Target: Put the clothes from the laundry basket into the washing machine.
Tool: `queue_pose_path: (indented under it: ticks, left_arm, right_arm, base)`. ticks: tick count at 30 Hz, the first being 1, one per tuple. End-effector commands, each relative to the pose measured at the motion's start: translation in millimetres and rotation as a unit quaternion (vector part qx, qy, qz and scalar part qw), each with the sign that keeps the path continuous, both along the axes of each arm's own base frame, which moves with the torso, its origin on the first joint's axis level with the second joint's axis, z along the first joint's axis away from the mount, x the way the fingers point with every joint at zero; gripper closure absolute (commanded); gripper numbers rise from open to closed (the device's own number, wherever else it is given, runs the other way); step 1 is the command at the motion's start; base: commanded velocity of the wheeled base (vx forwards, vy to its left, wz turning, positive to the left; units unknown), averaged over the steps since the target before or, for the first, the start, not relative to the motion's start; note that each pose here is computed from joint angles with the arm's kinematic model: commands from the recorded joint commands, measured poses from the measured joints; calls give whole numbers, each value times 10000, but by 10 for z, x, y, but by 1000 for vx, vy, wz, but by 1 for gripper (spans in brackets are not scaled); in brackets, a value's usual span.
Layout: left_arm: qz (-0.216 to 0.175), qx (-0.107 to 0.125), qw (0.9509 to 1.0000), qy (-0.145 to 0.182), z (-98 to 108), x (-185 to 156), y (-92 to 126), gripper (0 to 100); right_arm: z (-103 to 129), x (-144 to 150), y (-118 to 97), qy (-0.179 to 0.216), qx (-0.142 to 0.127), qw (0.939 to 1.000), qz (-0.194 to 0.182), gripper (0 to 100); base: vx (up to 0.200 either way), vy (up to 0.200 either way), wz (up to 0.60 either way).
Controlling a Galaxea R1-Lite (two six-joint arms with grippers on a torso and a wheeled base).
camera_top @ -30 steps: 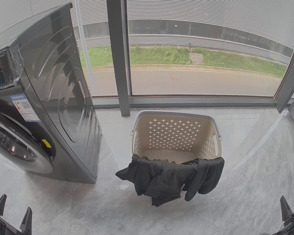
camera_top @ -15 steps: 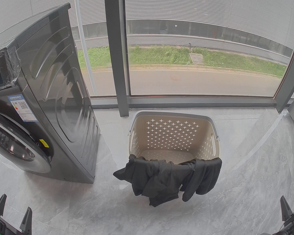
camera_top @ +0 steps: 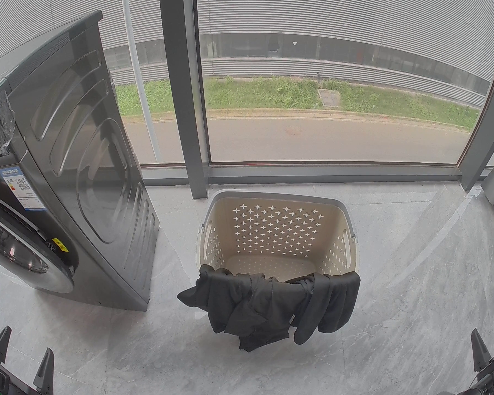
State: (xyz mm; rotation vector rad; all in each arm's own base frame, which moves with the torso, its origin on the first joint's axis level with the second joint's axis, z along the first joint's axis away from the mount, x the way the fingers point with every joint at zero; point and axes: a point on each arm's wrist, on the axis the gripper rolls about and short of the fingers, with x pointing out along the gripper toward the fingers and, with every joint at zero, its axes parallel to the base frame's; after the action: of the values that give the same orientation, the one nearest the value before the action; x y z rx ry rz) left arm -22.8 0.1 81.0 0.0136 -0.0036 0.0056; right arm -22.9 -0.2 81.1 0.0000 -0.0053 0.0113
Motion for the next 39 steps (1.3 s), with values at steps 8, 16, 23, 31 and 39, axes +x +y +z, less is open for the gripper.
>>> queue_pose_path:
  ticks: [8, 16, 23, 31, 39]
  left_arm:
    - [3, 1, 10000, -13, -47, -1, 0, 0]
    - [3, 1, 10000, -5, -48, -1, 0, 0]
    - [3, -7, 10000, -5, -48, -1, 0, 0]
    - [3, -7, 10000, -13, -47, -1, 0, 0]
    - [3, 1, 10000, -5, -48, -1, 0, 0]
  right_arm:
    - [-52, 1, 0, 4, 0, 10000, 5, 0]
    - [-52, 1, 0, 4, 0, 10000, 5, 0]
    - [-52, 1, 0, 4, 0, 10000, 5, 0]
    - [-52, 1, 0, 4, 0, 10000, 5, 0]
    - [-52, 1, 0, 4, 0, 10000, 5, 0]
  base:
    - [175, 0, 0]
    - [0, 0, 0]
    - [0, -200, 0]
    - [0, -50, 0]
    - [0, 0, 0]
